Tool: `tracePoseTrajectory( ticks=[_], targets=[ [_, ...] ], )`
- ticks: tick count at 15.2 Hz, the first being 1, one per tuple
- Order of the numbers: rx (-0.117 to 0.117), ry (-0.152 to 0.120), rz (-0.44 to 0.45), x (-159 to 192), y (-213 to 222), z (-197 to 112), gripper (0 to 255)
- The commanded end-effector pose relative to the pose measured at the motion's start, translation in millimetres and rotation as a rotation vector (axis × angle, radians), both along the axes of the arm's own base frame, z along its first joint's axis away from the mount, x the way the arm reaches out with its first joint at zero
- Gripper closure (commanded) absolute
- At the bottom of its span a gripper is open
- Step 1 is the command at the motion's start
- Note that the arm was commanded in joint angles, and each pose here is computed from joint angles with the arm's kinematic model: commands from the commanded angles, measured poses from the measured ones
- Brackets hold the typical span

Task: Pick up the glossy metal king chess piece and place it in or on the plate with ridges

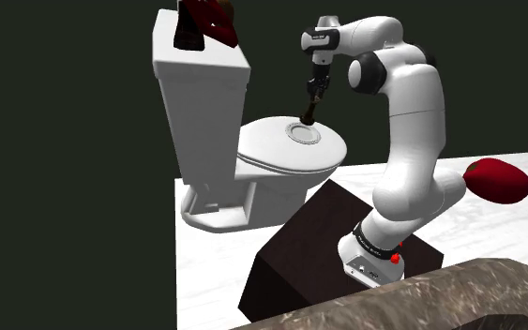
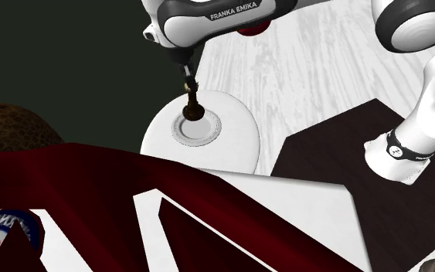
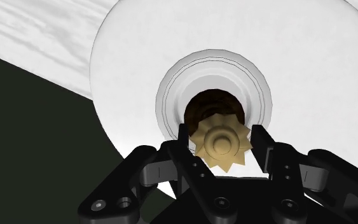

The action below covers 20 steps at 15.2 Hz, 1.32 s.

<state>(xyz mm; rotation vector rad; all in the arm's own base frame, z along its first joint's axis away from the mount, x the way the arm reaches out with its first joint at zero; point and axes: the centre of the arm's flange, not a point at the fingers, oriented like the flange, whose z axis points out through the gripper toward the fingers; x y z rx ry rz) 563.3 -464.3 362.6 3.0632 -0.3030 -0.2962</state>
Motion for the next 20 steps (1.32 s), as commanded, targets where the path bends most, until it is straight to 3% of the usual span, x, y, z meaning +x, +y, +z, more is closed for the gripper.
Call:
tracePoseTrajectory(
  ticks=[1,13,20],
  targets=[
    [-0.001,-0.001,0.000,-0.5,1.0,-9.7,255],
    [-0.001,-0.001,0.000,-0.6,1.0,-72.5,255],
    [-0.001,-0.001,0.000,-0.5,1.0,-72.5,255]
  ],
)
